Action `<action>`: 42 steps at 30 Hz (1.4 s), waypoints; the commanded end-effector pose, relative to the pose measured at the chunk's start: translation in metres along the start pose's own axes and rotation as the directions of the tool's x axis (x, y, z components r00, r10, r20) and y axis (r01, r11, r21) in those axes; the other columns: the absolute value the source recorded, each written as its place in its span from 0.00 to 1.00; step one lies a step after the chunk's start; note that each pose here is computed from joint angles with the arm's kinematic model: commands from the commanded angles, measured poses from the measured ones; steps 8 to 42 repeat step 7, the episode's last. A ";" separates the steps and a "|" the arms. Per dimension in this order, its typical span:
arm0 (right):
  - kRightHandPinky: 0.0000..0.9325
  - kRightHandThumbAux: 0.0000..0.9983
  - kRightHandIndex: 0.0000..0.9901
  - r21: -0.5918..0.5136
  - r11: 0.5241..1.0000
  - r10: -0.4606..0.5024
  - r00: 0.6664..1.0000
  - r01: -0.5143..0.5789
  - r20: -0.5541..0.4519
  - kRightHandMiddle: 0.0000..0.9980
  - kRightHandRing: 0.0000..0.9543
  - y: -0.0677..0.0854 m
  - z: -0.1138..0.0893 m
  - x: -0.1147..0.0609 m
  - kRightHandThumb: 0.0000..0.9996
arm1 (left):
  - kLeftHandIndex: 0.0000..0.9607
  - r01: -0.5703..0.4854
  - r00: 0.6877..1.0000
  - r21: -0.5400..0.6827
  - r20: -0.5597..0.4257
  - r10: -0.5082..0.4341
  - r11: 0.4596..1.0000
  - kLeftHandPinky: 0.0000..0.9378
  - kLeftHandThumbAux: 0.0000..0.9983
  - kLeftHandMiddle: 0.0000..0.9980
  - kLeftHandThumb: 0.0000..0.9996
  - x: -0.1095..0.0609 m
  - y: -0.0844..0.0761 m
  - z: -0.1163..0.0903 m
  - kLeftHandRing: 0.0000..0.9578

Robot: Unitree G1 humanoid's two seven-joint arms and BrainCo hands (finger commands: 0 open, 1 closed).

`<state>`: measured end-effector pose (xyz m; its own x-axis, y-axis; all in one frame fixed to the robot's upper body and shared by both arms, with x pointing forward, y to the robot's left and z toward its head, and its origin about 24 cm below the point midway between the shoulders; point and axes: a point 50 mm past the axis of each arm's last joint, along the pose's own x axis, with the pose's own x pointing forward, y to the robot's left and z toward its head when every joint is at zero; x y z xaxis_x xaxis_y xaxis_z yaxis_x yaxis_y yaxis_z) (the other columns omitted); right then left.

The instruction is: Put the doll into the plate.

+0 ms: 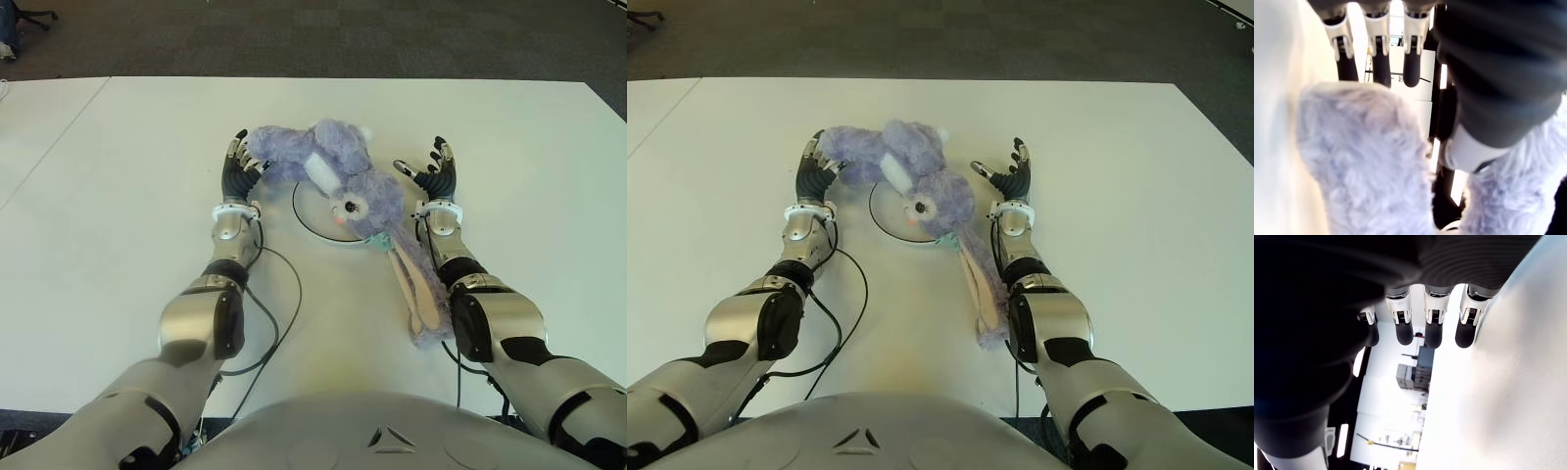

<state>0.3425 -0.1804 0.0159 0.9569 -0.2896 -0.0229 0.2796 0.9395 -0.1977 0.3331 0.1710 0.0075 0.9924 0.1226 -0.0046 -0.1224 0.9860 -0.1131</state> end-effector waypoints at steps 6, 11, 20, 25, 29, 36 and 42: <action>0.12 0.82 0.09 -0.062 0.996 0.032 0.908 -0.064 -0.418 0.08 0.08 0.004 -0.094 -0.066 0.00 | 0.12 -0.047 0.894 -0.021 -0.447 0.033 0.999 0.28 0.83 0.19 0.26 -0.050 0.018 -0.076 0.23; 0.12 0.82 0.09 -0.063 0.996 0.031 0.908 -0.063 -0.417 0.08 0.08 0.004 -0.094 -0.066 0.00 | 0.12 -0.047 0.894 -0.019 -0.447 0.033 0.999 0.28 0.83 0.19 0.26 -0.050 0.018 -0.076 0.23; 0.12 0.82 0.09 -0.063 0.996 0.031 0.908 -0.063 -0.417 0.08 0.08 0.004 -0.094 -0.066 0.00 | 0.12 -0.047 0.894 -0.019 -0.447 0.033 0.999 0.28 0.83 0.19 0.26 -0.050 0.018 -0.076 0.23; 0.12 0.82 0.09 -0.063 0.996 0.031 0.908 -0.063 -0.417 0.08 0.08 0.004 -0.094 -0.066 0.00 | 0.12 -0.047 0.894 -0.019 -0.447 0.033 0.999 0.28 0.83 0.19 0.26 -0.050 0.018 -0.076 0.23; 0.12 0.82 0.09 -0.063 0.996 0.031 0.908 -0.063 -0.417 0.08 0.08 0.004 -0.094 -0.066 0.00 | 0.12 -0.047 0.894 -0.019 -0.447 0.033 0.999 0.28 0.83 0.19 0.26 -0.050 0.018 -0.076 0.23; 0.12 0.82 0.09 -0.063 0.996 0.031 0.908 -0.063 -0.417 0.08 0.08 0.004 -0.094 -0.066 0.00 | 0.12 -0.047 0.894 -0.019 -0.447 0.033 0.999 0.28 0.83 0.19 0.26 -0.050 0.018 -0.076 0.23; 0.12 0.82 0.09 -0.063 0.996 0.031 0.908 -0.063 -0.417 0.08 0.08 0.004 -0.094 -0.066 0.00 | 0.12 -0.047 0.894 -0.019 -0.447 0.033 0.999 0.28 0.83 0.19 0.26 -0.050 0.018 -0.076 0.23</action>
